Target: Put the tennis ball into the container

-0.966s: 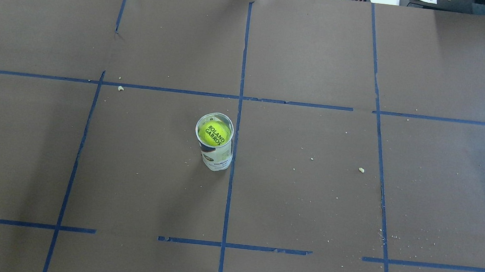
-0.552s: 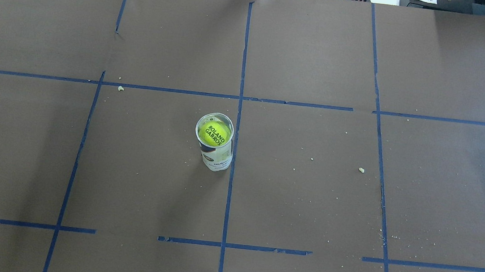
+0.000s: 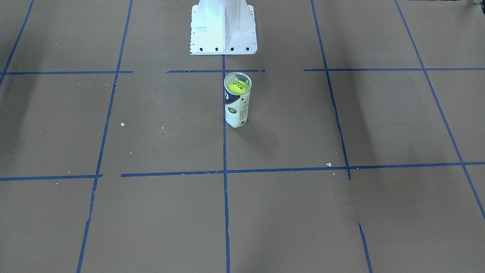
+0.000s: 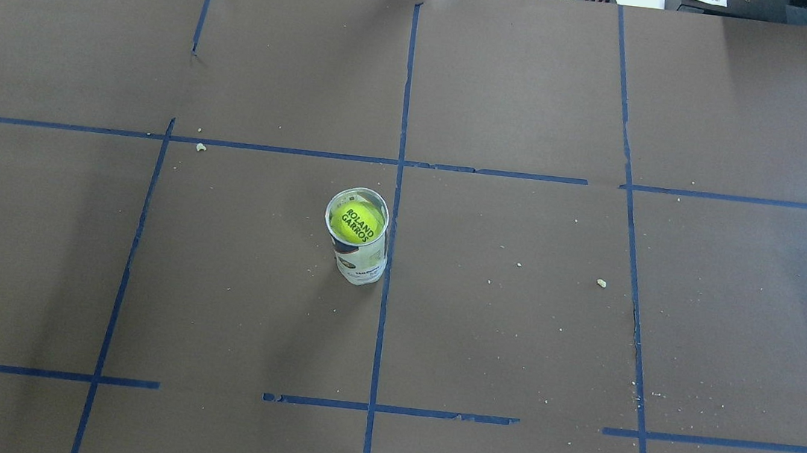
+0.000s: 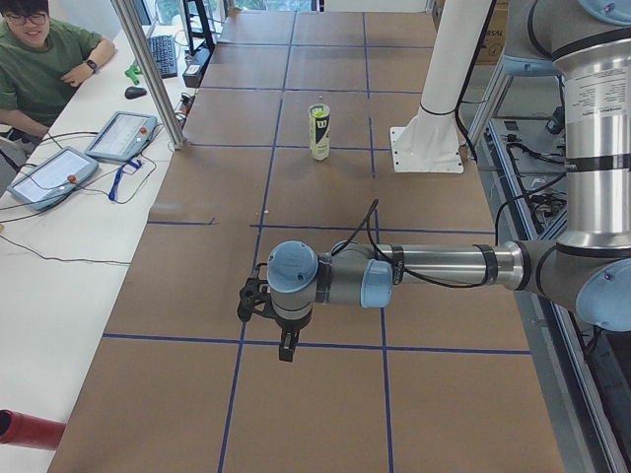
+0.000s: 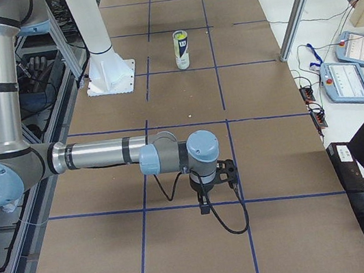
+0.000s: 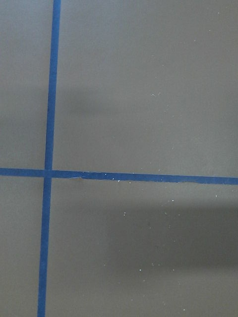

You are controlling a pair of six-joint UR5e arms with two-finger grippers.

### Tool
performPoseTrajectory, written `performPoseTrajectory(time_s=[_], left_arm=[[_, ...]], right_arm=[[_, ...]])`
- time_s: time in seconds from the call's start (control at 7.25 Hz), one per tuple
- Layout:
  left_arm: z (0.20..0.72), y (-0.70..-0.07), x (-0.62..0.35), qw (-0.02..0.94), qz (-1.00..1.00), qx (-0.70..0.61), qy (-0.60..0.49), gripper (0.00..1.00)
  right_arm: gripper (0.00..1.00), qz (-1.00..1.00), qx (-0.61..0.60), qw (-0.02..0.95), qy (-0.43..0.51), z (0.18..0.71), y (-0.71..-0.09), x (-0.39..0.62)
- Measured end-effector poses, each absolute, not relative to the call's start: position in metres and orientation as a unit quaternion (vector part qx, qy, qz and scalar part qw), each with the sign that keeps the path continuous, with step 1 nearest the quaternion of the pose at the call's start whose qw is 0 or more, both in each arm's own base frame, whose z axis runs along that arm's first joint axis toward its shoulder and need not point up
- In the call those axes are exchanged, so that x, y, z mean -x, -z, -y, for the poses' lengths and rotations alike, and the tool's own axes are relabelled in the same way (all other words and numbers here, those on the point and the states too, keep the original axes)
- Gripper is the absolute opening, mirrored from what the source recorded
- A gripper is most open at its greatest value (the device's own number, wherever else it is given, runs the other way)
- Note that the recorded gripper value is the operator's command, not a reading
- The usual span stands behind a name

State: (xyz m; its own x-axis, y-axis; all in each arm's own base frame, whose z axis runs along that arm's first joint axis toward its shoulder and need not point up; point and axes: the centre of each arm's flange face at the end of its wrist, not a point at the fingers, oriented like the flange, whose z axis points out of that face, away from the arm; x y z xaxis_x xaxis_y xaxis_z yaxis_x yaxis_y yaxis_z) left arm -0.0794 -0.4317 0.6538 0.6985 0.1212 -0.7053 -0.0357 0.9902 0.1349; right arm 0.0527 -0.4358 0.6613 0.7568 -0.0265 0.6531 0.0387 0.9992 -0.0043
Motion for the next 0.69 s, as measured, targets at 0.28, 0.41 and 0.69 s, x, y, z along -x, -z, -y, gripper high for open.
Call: performPoseTrajectory(time_s=[0.28,0.41,0.69], left_arm=[[0.4280,-0.6575,0.0825,0.925,-0.375,-0.051,-0.039,1.00],[0.4276,-0.6566,0.0829,0.925,-0.373,-0.052,-0.039,1.00],[0.4287,-0.6476,0.0833,0.925,-0.372,-0.061,-0.042,1.00]], right_arm=[[1.00,0.348,0.009,0.937,0.017,0.4358,-0.6613,-0.0527],[1.00,0.348,0.009,0.937,0.017,0.4358,-0.6613,-0.0527],[1.00,0.348,0.009,0.937,0.017,0.4358,-0.6613,-0.0527]])
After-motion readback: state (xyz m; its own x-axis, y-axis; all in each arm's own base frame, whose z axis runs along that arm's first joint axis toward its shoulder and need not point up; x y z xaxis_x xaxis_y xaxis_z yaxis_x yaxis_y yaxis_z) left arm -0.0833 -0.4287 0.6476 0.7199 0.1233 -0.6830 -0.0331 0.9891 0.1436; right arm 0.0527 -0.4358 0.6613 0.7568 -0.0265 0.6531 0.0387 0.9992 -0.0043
